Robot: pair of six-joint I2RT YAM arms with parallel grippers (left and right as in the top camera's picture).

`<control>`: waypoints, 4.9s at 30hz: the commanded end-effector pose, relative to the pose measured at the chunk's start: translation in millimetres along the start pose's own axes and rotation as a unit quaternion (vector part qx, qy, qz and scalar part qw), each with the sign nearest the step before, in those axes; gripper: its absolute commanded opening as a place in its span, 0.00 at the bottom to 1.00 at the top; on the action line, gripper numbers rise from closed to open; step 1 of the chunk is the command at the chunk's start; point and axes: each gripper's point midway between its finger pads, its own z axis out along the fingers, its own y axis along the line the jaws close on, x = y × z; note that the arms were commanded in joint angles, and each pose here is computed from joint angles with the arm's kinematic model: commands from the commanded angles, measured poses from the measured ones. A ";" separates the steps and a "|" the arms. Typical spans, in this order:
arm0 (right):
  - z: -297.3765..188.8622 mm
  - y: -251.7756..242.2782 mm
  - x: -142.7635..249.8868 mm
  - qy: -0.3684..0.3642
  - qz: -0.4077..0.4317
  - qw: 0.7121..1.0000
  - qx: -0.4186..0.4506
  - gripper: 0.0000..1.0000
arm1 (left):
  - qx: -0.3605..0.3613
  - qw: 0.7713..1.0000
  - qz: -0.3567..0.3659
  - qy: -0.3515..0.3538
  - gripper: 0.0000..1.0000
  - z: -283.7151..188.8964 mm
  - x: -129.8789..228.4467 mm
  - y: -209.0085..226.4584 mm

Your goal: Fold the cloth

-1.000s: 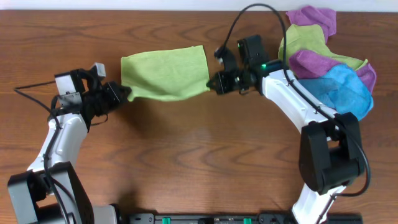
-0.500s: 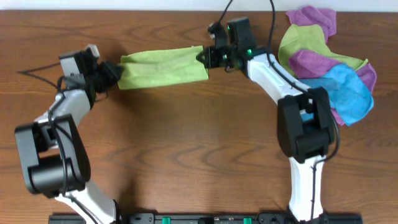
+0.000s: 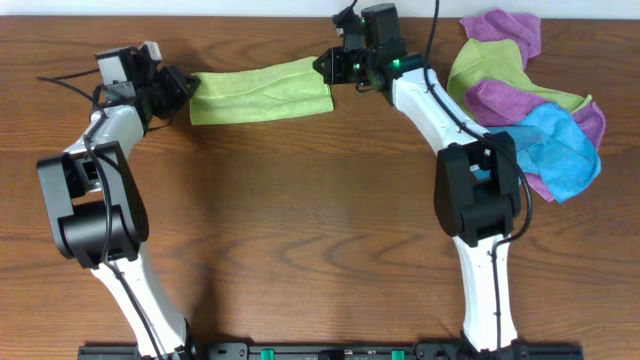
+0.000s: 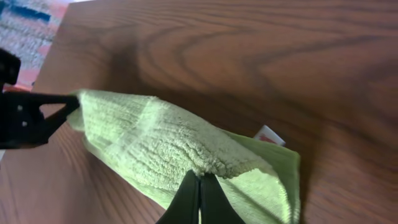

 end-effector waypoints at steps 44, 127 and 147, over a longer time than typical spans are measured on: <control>-40.9 35.0 -24.6 0.006 -0.027 0.999 0.028 0.02 | -0.054 0.988 0.140 0.045 0.14 -72.3 -26.9 -52.7; 64.8 -38.0 89.7 0.139 0.165 0.975 -0.054 0.64 | -0.291 0.917 0.207 0.178 0.06 16.8 65.6 61.3; 12.8 22.5 4.7 0.087 0.099 0.987 -0.087 0.02 | -0.263 0.920 0.197 0.214 0.05 31.9 101.5 33.7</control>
